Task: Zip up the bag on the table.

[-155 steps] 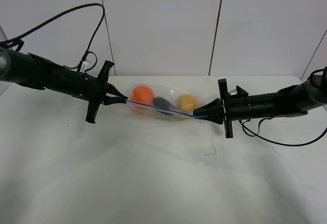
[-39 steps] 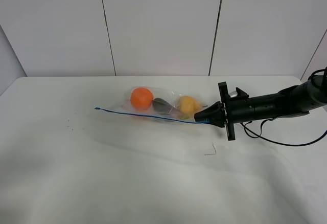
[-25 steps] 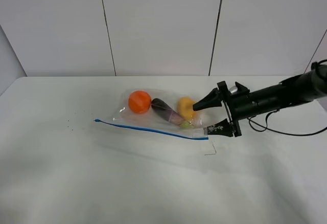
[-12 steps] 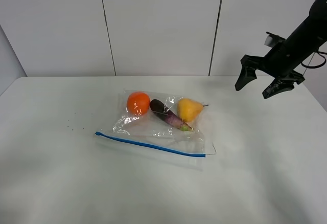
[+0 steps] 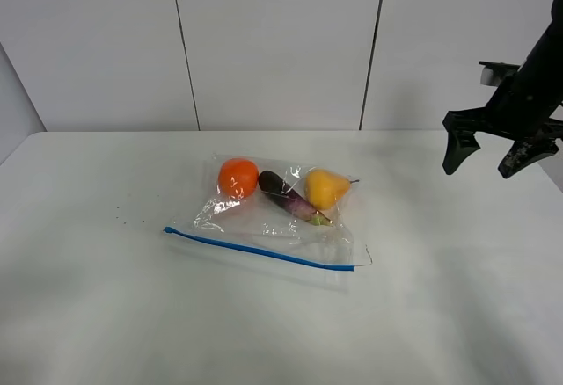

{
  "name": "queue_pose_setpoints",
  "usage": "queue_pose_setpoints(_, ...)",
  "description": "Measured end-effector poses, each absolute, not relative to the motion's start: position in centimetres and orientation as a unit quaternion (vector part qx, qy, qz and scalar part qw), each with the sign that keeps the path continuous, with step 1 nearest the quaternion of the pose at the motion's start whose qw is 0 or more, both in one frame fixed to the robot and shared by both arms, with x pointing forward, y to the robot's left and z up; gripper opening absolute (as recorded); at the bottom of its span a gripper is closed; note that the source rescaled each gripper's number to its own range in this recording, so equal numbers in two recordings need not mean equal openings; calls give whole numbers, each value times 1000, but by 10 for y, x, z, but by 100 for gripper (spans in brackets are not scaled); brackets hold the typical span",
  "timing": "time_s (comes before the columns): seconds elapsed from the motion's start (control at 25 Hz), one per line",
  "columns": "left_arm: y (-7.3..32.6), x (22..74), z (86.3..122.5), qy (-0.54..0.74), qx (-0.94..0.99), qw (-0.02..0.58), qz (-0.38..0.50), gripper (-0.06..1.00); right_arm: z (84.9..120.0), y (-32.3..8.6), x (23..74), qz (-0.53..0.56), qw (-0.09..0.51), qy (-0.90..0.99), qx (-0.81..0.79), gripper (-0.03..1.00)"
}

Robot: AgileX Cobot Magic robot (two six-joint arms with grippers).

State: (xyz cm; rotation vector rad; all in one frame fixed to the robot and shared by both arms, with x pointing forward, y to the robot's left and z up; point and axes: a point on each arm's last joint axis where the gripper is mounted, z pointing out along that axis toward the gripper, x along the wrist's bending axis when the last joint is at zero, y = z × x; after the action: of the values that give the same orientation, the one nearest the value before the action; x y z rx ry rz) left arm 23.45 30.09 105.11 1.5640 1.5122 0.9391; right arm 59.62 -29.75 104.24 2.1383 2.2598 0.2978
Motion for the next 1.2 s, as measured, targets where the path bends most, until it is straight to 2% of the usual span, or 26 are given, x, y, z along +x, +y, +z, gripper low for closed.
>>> queue_pose_setpoints(0.2, 301, 234, 1051, 591, 611, 377, 367, 92, 1063, -301, 544, 82, 38, 723, 685, 100)
queue_pose_setpoints(0.36, 301, 234, 1051, 591, 611, 377, 367, 92, 1066, -301, 486, 78, 42, 716, 693, 100)
queue_pose_setpoints(0.6, 301, 234, 1051, 591, 611, 377, 367, 92, 1041, -298, 396, 77, 41, 712, 697, 100)
queue_pose_setpoints(0.88, 301, 234, 1051, 591, 611, 377, 367, 92, 1029, -296, 326, 185, 156, 691, 681, 100)
queue_pose_setpoints(1.04, 301, 234, 1051, 591, 611, 377, 367, 92, 1042, -295, 299, 259, 231, 666, 660, 100)
queue_pose_setpoints(1.2, 301, 234, 1051, 591, 611, 377, 367, 92, 1049, -294, 277, 307, 282, 645, 640, 100)
